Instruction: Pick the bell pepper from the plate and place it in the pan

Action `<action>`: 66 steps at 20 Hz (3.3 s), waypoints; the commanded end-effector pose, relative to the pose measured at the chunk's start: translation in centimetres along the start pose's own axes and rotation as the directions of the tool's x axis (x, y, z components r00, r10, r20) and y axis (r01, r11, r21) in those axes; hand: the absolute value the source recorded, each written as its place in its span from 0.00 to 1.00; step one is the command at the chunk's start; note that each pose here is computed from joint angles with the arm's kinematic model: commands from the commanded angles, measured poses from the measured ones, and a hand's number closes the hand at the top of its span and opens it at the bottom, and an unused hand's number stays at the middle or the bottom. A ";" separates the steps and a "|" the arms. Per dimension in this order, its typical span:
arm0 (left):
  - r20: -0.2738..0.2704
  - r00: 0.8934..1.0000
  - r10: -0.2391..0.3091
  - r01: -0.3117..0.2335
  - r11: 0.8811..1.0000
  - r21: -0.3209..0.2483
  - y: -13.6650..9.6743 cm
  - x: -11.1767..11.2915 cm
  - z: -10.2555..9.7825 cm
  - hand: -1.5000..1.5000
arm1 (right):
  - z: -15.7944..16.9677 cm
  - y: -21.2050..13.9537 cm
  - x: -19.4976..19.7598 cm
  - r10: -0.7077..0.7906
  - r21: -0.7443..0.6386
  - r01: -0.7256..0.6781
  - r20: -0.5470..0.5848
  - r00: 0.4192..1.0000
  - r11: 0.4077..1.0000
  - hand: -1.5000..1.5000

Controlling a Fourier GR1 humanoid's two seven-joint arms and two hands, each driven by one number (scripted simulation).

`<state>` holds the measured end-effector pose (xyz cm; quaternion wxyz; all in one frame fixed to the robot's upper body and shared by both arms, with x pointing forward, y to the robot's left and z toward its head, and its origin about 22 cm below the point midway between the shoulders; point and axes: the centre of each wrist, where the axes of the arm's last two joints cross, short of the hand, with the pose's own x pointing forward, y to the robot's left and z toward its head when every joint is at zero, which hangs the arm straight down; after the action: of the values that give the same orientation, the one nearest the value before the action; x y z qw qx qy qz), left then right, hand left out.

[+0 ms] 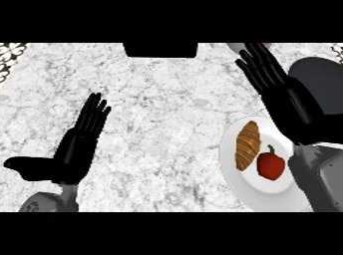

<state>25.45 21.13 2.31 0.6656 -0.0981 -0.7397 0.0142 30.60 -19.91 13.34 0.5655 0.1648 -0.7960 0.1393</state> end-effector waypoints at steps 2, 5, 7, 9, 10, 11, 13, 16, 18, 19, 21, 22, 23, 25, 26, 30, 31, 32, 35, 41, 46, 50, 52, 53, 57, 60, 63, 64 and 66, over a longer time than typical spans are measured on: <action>0.029 0.996 -0.090 0.089 0.996 0.028 0.6 0.2 1.6 0.50 | 2.3 -3.2 -0.6 0.037 -0.088 -0.035 0.015 0.999 0.996 1.00; 0.054 0.976 -0.212 0.210 0.977 0.035 1.0 -0.7 0.8 0.50 | 5.9 -7.7 0.0 0.113 -0.223 -0.108 0.009 0.994 0.969 1.00; 0.010 0.983 -0.181 0.180 0.982 0.048 1.4 -0.3 1.2 0.50 | 8.7 -12.4 0.3 0.463 -0.271 -0.561 -0.350 0.814 0.782 1.00; -0.017 0.980 -0.200 0.200 0.977 0.067 1.6 -1.3 2.3 0.50 | 13.4 -11.7 -2.6 0.284 -0.516 -0.397 -0.286 0.915 0.759 0.00; -0.005 0.978 -0.207 0.207 0.976 0.061 2.2 -0.9 2.6 0.50 | 16.0 -10.7 -2.7 0.296 -0.476 -0.408 -0.294 0.909 0.779 0.00; -0.004 0.980 -0.201 0.200 0.978 0.065 1.2 -0.7 2.1 0.50 | 18.3 -10.2 -2.3 0.289 -0.440 -0.389 -0.278 0.916 0.809 0.00; 0.006 0.980 -0.199 0.199 0.979 0.033 -0.5 -1.4 1.1 0.50 | 20.3 -10.2 -1.3 0.356 -0.376 -0.453 -0.302 0.885 0.808 0.00; 0.006 0.979 -0.202 0.202 0.979 0.021 1.9 -1.1 2.0 0.50 | 22.7 -11.5 -0.7 0.463 -0.344 -0.566 -0.340 0.819 0.749 0.00; 0.017 0.978 -0.208 0.208 0.978 0.015 -0.8 -1.3 0.8 0.50 | 21.0 -11.3 0.0 0.500 -0.308 -0.619 -0.386 0.775 0.722 0.00; 0.008 0.981 -0.196 0.196 0.981 -0.008 -0.9 -0.8 1.7 0.50 | 21.8 -11.0 1.0 0.527 -0.290 -0.631 -0.364 0.768 0.720 0.00; -0.004 0.983 -0.185 0.185 0.983 -0.008 0.1 -1.0 1.6 0.50 | 21.3 -11.3 2.1 0.527 -0.203 -0.648 -0.432 0.732 0.734 0.00; 0.006 0.981 -0.196 0.196 0.981 -0.004 -0.4 0.4 0.3 0.50 | 19.3 -10.4 2.8 0.539 -0.190 -0.663 -0.442 0.717 0.724 0.00; 0.005 0.978 -0.208 0.208 0.978 -0.012 -0.9 -1.3 0.3 0.50 | 18.9 -11.2 2.3 0.571 -0.151 -0.691 -0.454 0.684 0.707 0.00; 0.013 0.981 -0.196 0.196 0.981 -0.014 0.1 -1.0 1.4 0.50 | 16.9 -11.0 4.4 0.590 -0.091 -0.711 -0.489 0.642 0.698 0.00; 0.024 0.978 -0.207 0.208 0.978 -0.030 0.1 -1.9 1.7 0.50 | 15.6 -11.4 3.5 0.600 -0.032 -0.714 -0.517 0.611 0.700 0.00; 0.002 0.981 -0.196 0.196 0.980 -0.036 -1.7 -1.2 0.3 0.50 | 14.6 -8.2 1.0 0.656 0.145 -0.725 -0.569 0.495 0.673 0.00; 0.003 0.981 -0.192 0.192 0.981 -0.038 -0.1 -1.6 1.5 0.50 | 14.4 -8.5 1.3 0.677 0.210 -0.727 -0.592 0.437 0.654 0.00; 0.015 0.980 -0.197 0.198 0.980 -0.030 -0.4 -1.8 1.8 0.50 | 13.3 -8.9 0.8 0.688 0.239 -0.727 -0.596 0.414 0.644 0.00; 0.008 0.982 -0.189 0.189 0.982 -0.020 -0.8 -0.6 -0.4 0.50 | 12.7 -6.7 -0.2 0.749 0.371 -0.708 -0.569 0.339 0.601 0.00; -0.002 0.977 -0.212 0.212 0.977 -0.029 0.2 0.0 1.0 0.50 | 10.2 -3.3 -4.1 0.784 0.487 -0.683 -0.584 0.209 0.544 0.00; 0.014 0.981 -0.192 0.192 0.981 0.003 -1.0 -0.5 1.3 0.50 | 10.9 -3.3 -4.4 0.766 0.499 -0.655 -0.612 0.198 0.568 0.00; 0.014 0.979 -0.205 0.206 0.979 -0.008 0.0 -0.6 0.7 0.50 | 11.1 -4.5 -6.6 0.752 0.493 -0.646 -0.629 0.198 0.583 0.00; 0.019 0.975 -0.223 0.223 0.974 -0.024 -0.4 -0.5 0.3 0.50 | 9.1 -4.5 -3.9 0.751 0.479 -0.666 -0.632 0.189 0.571 0.00; 0.023 0.978 -0.209 0.209 0.978 -0.011 -0.5 -2.2 1.3 0.50 | 11.5 -4.6 -5.5 0.747 0.473 -0.663 -0.633 0.203 0.580 0.00; 0.005 0.984 -0.177 0.178 0.984 -0.011 -1.7 -1.1 0.7 0.50 | 12.1 -5.4 -5.6 0.716 0.419 -0.672 -0.655 0.242 0.610 0.00; 0.007 0.981 -0.196 0.196 0.981 -0.009 -0.1 -2.5 2.8 0.50 | 10.9 -5.8 -8.1 0.724 0.434 -0.662 -0.644 0.248 0.612 0.00; 0.017 0.976 -0.217 0.217 0.976 -0.011 -1.1 -1.1 1.7 0.50 | 9.5 -3.6 -9.5 0.720 0.437 -0.660 -0.653 0.233 0.610 0.00; 0.007 0.981 -0.193 0.193 0.981 -0.014 -1.9 -3.1 0.2 0.50 | 10.3 -7.7 -8.2 0.714 0.431 -0.657 -0.657 0.242 0.619 0.00; -0.002 0.978 -0.209 0.209 0.978 -0.016 0.0 -1.9 0.3 0.50 | 9.6 -3.9 -11.4 0.722 0.465 -0.644 -0.662 0.202 0.607 0.00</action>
<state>24.93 19.96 0.78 0.6606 -0.0251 -0.7481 -0.0575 26.82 -27.93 1.51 0.7249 -0.2641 -0.4425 0.4571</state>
